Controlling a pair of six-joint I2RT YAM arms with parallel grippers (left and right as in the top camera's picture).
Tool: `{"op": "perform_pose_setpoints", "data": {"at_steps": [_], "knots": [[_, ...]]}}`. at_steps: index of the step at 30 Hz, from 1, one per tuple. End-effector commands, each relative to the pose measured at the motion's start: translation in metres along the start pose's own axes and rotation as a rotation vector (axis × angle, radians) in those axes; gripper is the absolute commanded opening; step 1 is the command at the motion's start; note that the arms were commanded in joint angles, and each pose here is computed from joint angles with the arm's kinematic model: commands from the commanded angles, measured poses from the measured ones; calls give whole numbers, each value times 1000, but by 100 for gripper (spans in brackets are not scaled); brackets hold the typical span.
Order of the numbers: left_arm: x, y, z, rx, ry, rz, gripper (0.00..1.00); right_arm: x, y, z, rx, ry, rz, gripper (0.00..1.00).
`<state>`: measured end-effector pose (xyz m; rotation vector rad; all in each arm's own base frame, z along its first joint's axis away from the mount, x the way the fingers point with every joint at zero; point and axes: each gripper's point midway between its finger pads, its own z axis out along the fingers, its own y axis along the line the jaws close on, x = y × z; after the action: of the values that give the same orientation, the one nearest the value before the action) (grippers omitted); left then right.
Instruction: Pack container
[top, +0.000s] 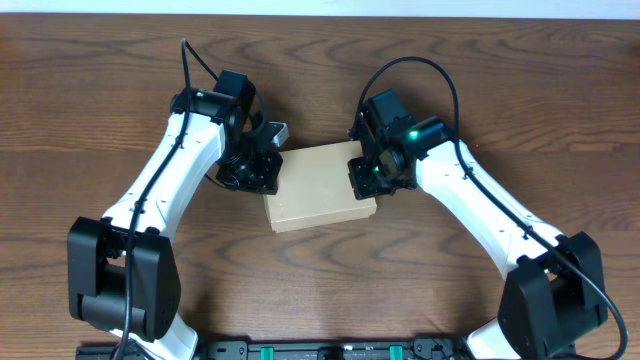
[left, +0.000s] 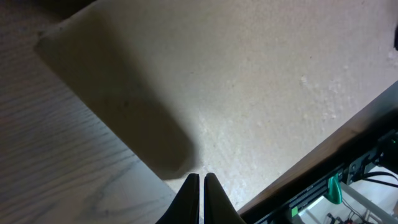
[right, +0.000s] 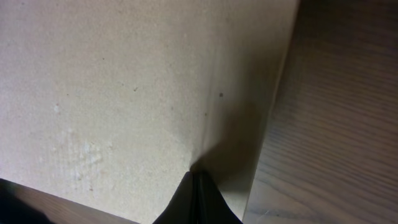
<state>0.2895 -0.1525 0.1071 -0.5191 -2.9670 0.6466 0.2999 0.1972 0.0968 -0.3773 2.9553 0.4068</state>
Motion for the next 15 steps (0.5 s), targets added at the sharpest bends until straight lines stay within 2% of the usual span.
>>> {"op": "perform_pose_setpoints", "data": {"at_steps": [1, 5, 8, 15], "knots": [[-5, -7, -23, -28, -73, 22, 6, 4, -2, -11, 26, -30, 6, 2], [-2, -18, -52, -48, -168, 59, 6, -6, -13, -50, 110, -176, 46, 2], [4, -17, -80, -129, -258, 50, 6, -7, -22, -75, 159, -256, 101, 2], [29, -40, -142, -171, -482, 104, 6, 20, -33, -55, 182, -178, 200, 2]]}}
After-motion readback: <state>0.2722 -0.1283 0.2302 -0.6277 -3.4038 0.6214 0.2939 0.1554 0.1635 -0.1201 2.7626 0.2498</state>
